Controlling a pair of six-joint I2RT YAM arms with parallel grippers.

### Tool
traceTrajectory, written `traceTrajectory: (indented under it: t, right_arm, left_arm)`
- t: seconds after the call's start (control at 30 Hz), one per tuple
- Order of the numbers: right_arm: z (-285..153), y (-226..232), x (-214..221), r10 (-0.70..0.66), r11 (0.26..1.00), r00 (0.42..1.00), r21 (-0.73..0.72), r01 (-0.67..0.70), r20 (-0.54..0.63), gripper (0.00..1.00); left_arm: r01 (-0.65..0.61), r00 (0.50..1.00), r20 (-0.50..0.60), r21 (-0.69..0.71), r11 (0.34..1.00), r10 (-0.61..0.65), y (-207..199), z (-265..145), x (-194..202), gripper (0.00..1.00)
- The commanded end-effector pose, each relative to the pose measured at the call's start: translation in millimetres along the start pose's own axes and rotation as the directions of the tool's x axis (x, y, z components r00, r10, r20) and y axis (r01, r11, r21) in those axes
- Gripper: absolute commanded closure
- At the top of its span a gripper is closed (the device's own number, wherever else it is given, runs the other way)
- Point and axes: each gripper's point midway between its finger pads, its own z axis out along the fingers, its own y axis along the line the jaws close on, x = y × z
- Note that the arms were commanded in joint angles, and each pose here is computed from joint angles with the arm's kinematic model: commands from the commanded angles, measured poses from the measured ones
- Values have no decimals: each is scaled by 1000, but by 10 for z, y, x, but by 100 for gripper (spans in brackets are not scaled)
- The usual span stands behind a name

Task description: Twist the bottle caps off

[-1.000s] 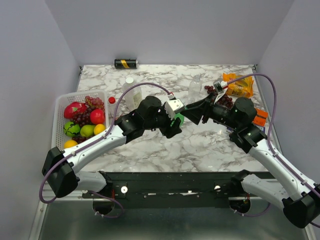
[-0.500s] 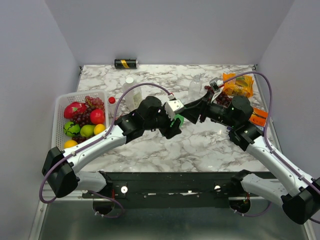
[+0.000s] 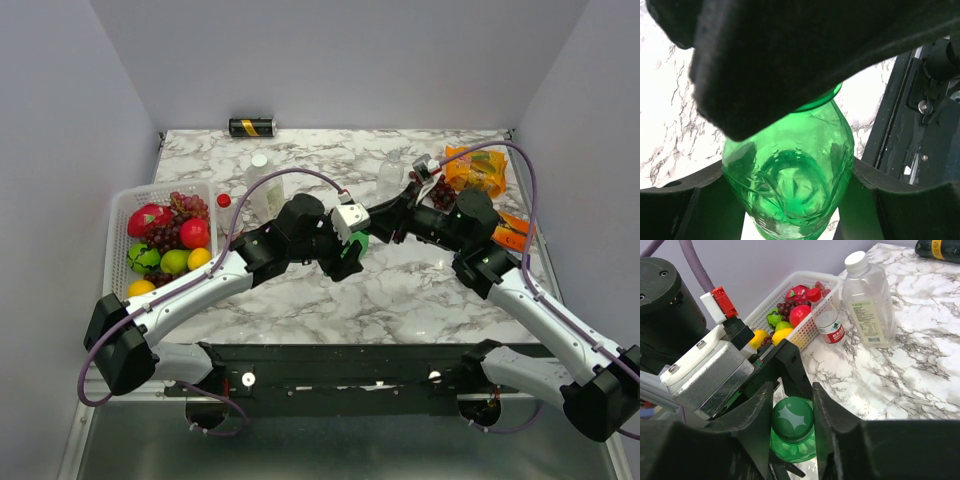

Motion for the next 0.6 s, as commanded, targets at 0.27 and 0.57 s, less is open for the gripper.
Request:
traceTrajectory:
  t: [0.27,0.57]
  right_arm:
    - [-225,81,-381,-195,978,977,87,188,90,70]
    - [-502,108,-588,-268,957,953,157,246,140,71]
  left_arm:
    - [-37,997,67,93,995,30,-151,-9,-215,82]
    - [-56,997,57,133,990,48,-204,-3,-188,82]
